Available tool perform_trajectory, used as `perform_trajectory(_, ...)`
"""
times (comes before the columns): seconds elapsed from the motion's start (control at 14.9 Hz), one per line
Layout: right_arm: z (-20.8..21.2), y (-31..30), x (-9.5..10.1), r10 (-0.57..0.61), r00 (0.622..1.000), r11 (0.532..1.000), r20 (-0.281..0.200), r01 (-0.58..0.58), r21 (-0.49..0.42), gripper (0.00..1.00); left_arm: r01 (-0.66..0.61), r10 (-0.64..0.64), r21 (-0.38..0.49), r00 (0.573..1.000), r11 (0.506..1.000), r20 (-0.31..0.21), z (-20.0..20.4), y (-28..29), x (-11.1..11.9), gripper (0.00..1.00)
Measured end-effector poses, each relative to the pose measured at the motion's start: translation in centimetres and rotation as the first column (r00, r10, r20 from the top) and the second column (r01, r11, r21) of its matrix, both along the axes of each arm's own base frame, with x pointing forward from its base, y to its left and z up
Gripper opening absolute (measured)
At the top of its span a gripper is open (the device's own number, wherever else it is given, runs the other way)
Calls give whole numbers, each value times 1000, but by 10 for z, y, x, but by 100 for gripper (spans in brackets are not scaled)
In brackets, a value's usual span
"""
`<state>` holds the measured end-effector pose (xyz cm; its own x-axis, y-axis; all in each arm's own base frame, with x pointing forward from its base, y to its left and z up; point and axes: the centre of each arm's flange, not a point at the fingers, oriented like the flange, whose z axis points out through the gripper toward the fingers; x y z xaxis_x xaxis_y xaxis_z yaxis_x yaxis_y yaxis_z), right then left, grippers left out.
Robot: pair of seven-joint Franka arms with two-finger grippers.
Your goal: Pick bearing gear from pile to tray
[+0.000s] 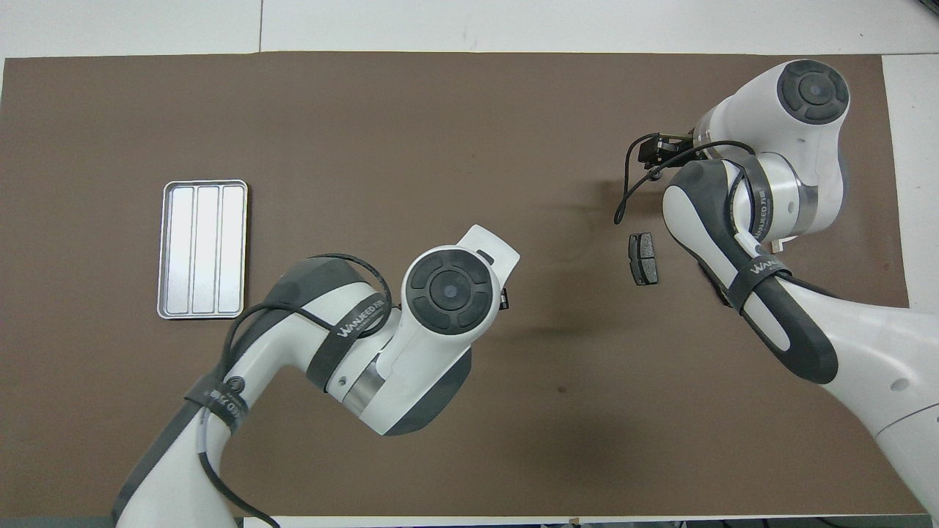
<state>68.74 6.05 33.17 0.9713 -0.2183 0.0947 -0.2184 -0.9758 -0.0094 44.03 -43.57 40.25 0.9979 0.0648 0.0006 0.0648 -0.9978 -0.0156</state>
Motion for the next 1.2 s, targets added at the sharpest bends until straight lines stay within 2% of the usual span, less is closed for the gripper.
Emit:
perform_trajectory(0.33, -24, 4, 4, -20, 1000, 1000, 3, 20, 9, 100, -11, 11, -7, 1000, 1000, 12, -29, -10, 16, 60)
perform_trajectory(0.4, -28, 4, 4, -20, 1000, 1000, 5, 20, 10, 93, -16, 16, -1, 1000, 1000, 10, -34, -7, 20, 60)
perform_trajectory(0.47, -32, 4, 5, -21, 1000, 1000, 6, 21, 11, 90, -20, 20, 1, 1000, 1000, 11, -38, -3, 24, 59)
perform_trajectory(0.67, -42, 5, 7, -20, 1000, 1000, 12, 20, 14, 90, -26, 26, -1, 1000, 1000, 14, -44, 10, 39, 60)
perform_trajectory(1.2, -50, 5, 6, -97, 995, 995, 0, 97, 19, 90, -11, 12, -12, 1000, 1000, 28, -58, 19, 45, 60)
